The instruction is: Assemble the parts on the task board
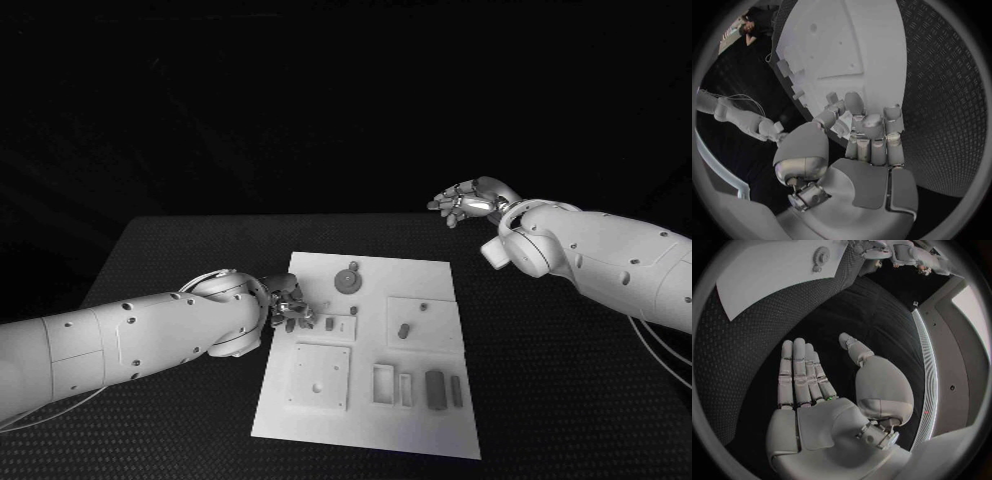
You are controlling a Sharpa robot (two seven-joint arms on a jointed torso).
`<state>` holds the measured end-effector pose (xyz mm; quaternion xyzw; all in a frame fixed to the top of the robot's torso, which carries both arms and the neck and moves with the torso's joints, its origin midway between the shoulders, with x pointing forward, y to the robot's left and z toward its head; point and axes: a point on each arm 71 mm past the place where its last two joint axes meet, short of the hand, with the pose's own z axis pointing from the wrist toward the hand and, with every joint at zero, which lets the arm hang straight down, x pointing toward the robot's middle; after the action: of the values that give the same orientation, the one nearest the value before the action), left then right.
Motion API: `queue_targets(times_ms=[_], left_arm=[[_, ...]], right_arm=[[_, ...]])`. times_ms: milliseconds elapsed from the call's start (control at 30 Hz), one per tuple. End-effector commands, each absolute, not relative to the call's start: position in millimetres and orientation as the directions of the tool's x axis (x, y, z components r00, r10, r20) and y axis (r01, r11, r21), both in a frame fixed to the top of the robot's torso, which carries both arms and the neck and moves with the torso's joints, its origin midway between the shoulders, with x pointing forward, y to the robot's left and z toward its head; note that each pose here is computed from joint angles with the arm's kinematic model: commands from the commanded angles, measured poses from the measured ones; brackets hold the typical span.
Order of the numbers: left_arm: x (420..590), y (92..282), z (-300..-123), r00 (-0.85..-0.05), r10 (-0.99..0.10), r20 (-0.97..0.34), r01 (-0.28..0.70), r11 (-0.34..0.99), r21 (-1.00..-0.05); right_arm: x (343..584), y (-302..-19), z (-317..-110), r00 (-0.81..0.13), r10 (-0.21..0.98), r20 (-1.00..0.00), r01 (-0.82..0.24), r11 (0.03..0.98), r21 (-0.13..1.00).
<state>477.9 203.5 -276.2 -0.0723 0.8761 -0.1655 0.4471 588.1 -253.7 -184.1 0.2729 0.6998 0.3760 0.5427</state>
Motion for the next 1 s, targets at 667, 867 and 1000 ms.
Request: queue_targets(times_ms=[667,867,1000], left_arm=[[472.3,190.3,-284.8,-0.627,-0.210,-0.750,0.072,0.943,-0.324],[472.1,188.8,-284.5,-0.627,-0.184,-0.757,0.090,0.948,-0.305],[471.9,188.0,-284.1,-0.623,-0.151,-0.767,0.112,0.954,-0.278]], right_arm=[[587.7,-251.0,-184.3,-0.277,0.787,-0.551,-0.035,0.565,0.824],[587.8,-250.9,-184.3,-0.277,0.787,-0.551,-0.035,0.565,0.824],[587.8,-251.2,-184.3,-0.277,0.787,-0.552,-0.035,0.565,0.824]])
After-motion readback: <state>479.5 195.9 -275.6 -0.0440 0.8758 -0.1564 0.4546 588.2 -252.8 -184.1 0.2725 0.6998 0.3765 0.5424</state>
